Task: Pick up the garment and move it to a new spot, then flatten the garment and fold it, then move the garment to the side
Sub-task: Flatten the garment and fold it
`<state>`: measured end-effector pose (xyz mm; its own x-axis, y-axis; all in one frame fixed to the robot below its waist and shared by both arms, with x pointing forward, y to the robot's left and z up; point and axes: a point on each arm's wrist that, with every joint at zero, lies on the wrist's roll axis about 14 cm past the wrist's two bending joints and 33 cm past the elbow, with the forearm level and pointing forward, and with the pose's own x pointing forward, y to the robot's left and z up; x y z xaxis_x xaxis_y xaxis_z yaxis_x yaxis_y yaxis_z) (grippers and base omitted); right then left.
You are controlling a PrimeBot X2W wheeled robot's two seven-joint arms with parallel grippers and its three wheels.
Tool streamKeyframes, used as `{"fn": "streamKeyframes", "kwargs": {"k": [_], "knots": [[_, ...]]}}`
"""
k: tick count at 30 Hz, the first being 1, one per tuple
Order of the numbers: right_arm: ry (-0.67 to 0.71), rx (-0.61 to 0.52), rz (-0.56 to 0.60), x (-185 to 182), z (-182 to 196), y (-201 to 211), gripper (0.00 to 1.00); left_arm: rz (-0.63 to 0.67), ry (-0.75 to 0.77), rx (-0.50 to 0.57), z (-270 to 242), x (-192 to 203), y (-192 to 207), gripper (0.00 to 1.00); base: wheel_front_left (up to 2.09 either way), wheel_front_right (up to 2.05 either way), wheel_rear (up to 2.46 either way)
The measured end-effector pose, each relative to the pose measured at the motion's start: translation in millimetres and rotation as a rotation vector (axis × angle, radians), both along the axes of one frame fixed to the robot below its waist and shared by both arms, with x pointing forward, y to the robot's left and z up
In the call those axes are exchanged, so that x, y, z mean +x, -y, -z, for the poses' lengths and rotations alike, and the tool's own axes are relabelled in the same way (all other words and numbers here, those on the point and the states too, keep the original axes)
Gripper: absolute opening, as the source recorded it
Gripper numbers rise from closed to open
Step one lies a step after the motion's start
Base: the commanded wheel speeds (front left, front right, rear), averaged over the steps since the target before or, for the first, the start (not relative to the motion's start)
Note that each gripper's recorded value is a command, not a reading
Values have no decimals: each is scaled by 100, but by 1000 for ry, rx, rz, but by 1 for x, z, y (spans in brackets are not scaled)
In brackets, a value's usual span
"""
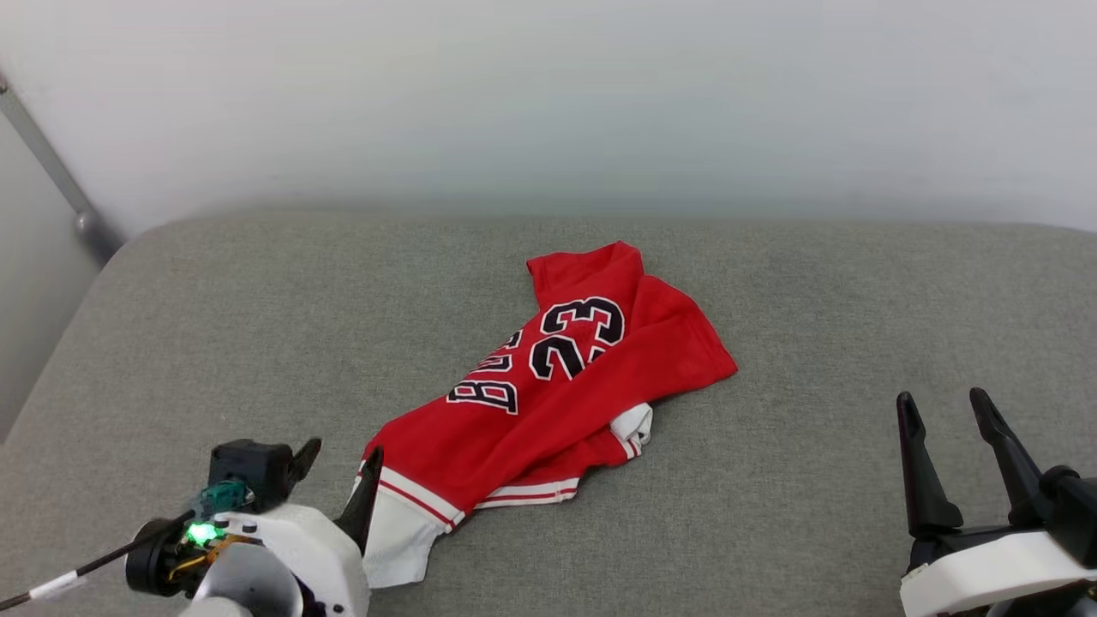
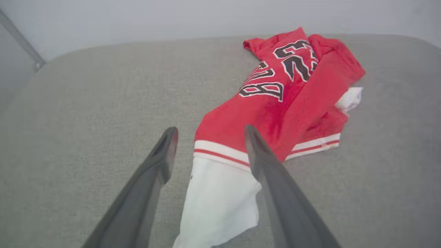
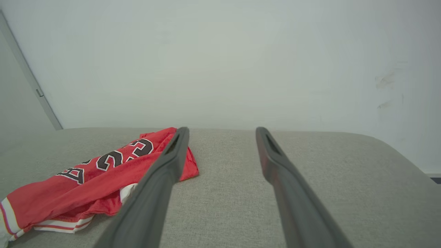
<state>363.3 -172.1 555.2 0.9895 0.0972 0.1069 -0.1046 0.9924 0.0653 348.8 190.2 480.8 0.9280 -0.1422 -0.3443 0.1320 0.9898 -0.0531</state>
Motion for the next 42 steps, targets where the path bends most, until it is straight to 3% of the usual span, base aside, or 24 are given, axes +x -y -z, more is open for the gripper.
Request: {"fn": "streamKeyframes", "kwargs": {"k": [10, 23, 27, 34, 38, 42], "knots": [[1, 5, 6, -7, -2, 2, 100, -33, 436, -116, -78, 19, 18, 100, 0, 0, 0], [-103, 9, 55, 10, 29, 19, 100, -104, 511, -108, -88, 14, -2, 100, 0, 0, 0], [-194, -11, 59, 53, 42, 18, 100, -141, 506, -117, -84, 14, -10, 100, 0, 0, 0], [-492, -86, -80, 123, 83, -14, 100, -167, 496, -124, -76, 28, -14, 100, 0, 0, 0], [-736, -121, -206, 140, 118, -50, 100, -193, 484, -114, -69, 33, -21, 100, 0, 0, 0], [-881, -154, -304, 151, 138, -81, 100, -220, 455, -100, -56, 38, -29, 100, 0, 0, 0]]}}
